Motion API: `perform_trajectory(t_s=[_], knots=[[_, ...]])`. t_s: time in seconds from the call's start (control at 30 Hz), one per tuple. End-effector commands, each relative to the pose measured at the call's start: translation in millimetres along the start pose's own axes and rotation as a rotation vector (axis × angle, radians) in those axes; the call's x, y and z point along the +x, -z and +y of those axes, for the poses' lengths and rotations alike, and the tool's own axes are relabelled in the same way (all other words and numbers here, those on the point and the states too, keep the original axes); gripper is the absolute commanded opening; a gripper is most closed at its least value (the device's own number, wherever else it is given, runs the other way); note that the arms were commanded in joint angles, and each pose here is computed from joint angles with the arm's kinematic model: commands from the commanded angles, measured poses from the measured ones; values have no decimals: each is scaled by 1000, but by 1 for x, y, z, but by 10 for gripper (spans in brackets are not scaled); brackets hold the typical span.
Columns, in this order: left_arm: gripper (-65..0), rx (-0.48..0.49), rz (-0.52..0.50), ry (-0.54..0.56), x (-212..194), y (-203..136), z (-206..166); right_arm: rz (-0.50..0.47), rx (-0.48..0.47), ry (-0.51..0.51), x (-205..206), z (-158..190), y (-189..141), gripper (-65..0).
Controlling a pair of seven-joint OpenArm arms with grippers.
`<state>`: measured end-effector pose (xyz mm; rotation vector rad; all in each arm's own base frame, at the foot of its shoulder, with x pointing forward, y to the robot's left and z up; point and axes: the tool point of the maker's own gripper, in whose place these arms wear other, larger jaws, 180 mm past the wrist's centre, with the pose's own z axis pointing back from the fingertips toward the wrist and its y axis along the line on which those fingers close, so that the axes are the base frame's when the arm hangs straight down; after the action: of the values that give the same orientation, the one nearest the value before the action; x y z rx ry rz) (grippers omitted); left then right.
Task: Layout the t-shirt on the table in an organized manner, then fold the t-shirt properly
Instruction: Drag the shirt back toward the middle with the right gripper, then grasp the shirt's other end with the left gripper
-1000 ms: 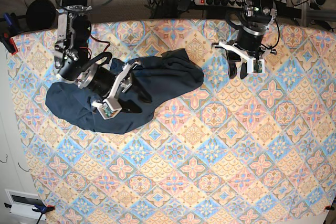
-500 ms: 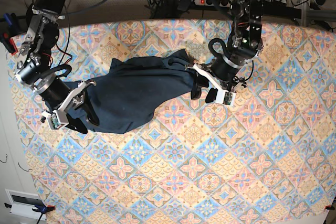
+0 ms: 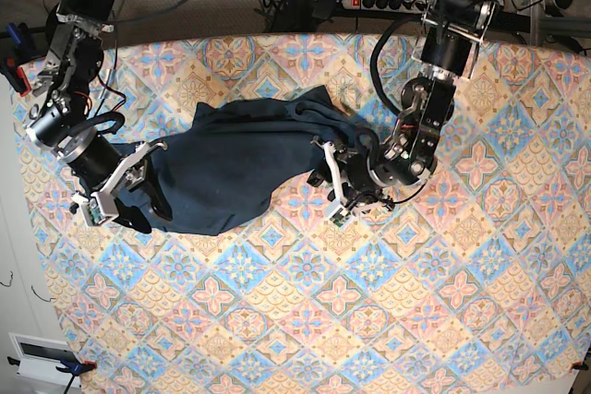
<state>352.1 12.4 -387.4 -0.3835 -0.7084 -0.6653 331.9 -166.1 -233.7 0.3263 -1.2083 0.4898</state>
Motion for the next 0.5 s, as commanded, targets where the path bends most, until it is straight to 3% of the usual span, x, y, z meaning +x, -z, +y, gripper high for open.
perform_trajectory(t_s=[0.0, 0.13, 0.27, 0.37, 0.47], knots=[[-371, -4, -47, 33, 26, 0, 3, -56, 0, -22, 17, -2, -3, -414], [-371, -87, 11, 82, 31, 21, -15, -57, 0, -21, 17, -2, -3, -414], [-376, -208, -17, 68, 51, 24, -43, -57, -2, -20, 17, -3, -3, -414], [-379, -243, 40, 66, 35, 30, -52, -59, -10, -19, 17, -5, -5, -414], [-404, -290, 100, 132, 20, 37, -64, -65, -35, -17, 19, -12, -9, -414]])
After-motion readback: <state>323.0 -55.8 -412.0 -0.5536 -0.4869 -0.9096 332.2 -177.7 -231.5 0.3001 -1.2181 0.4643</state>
